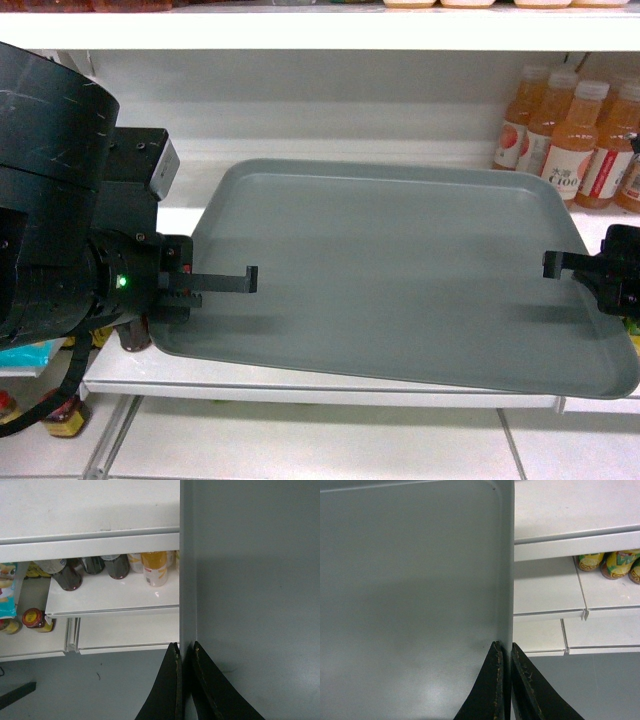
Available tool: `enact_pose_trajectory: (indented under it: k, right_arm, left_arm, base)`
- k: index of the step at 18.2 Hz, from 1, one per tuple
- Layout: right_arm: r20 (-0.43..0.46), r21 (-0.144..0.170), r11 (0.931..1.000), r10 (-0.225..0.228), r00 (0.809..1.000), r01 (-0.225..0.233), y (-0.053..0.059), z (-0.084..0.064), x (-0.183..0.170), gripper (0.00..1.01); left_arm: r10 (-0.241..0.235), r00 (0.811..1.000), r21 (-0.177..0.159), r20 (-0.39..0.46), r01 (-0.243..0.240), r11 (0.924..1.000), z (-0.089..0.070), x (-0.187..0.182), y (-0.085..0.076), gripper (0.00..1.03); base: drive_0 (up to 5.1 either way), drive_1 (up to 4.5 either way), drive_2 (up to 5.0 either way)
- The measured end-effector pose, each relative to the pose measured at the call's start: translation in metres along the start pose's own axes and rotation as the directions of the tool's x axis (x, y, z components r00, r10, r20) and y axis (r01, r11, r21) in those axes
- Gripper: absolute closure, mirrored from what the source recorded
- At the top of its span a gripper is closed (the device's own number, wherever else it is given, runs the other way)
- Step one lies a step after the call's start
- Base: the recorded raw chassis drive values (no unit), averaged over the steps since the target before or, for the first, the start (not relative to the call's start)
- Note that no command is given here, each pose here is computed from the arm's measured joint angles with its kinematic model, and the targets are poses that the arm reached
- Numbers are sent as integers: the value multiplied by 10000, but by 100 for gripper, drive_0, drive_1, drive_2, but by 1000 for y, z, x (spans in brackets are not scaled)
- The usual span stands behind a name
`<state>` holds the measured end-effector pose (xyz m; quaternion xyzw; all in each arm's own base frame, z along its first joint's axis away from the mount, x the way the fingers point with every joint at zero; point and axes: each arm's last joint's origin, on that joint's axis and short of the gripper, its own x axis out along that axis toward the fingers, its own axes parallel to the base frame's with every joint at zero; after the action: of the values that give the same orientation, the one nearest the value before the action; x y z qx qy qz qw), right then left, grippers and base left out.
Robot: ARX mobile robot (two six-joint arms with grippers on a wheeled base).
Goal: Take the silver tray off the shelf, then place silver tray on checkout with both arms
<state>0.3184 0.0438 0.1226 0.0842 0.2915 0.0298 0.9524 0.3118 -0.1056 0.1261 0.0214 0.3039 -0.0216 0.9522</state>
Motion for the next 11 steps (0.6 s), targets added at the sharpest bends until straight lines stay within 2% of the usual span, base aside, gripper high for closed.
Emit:
enact_pose_trajectory:
  k: [11]
  right_arm:
    - [-29, 0, 10000, 5, 10000, -5, 0, 0, 0, 98]
  left_arm:
    - [11, 10000, 18, -16, -11, 10000, -1, 0, 0, 100]
  base:
    - [18, -414, 450]
